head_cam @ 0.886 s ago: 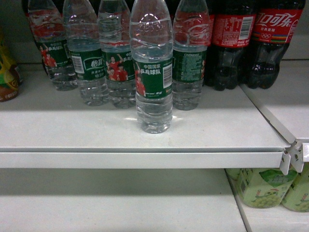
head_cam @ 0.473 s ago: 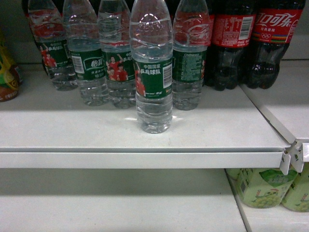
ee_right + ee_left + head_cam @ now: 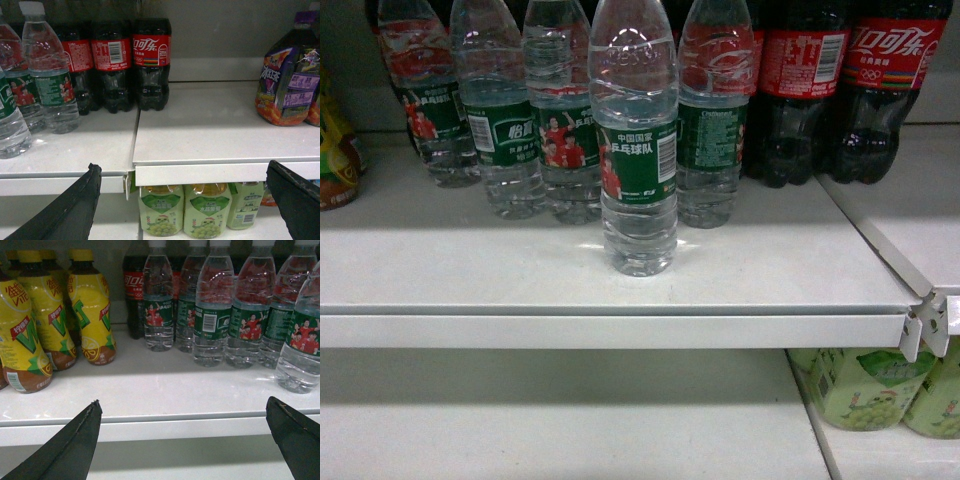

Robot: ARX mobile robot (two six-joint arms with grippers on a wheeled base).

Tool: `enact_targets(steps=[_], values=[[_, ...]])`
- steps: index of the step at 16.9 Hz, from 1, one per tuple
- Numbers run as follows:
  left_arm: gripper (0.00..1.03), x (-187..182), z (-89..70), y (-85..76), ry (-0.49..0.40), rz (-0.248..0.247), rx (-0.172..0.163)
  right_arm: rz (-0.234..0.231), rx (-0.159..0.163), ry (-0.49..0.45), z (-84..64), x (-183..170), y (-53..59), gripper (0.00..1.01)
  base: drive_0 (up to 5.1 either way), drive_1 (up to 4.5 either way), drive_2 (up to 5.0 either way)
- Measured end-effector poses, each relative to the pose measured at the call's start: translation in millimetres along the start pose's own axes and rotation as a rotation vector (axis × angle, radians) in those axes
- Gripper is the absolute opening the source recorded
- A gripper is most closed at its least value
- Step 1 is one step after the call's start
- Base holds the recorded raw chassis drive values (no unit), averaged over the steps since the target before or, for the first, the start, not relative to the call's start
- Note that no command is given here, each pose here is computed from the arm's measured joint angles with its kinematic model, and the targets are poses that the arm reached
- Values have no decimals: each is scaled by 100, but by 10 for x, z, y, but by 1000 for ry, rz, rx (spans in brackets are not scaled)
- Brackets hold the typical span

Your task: Move water from second to third shelf

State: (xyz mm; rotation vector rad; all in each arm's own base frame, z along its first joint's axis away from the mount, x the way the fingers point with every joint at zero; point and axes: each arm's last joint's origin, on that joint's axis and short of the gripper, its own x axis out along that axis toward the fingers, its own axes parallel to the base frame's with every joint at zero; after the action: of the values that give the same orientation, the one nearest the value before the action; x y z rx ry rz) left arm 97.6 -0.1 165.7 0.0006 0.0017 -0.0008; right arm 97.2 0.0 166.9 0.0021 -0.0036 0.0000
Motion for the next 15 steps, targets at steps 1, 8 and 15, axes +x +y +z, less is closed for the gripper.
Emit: enact_targets(steps=[1, 8, 15], values=[[98, 0, 0, 0, 0, 0, 0, 0, 0, 0, 0, 0, 0, 98, 0, 0, 0], [98, 0, 0, 0, 0, 0, 0, 0, 0, 0, 0, 0, 0, 98, 0, 0, 0], [98, 0, 0, 0, 0, 0, 0, -25, 166, -80, 411, 299, -82, 98, 0, 0, 0]])
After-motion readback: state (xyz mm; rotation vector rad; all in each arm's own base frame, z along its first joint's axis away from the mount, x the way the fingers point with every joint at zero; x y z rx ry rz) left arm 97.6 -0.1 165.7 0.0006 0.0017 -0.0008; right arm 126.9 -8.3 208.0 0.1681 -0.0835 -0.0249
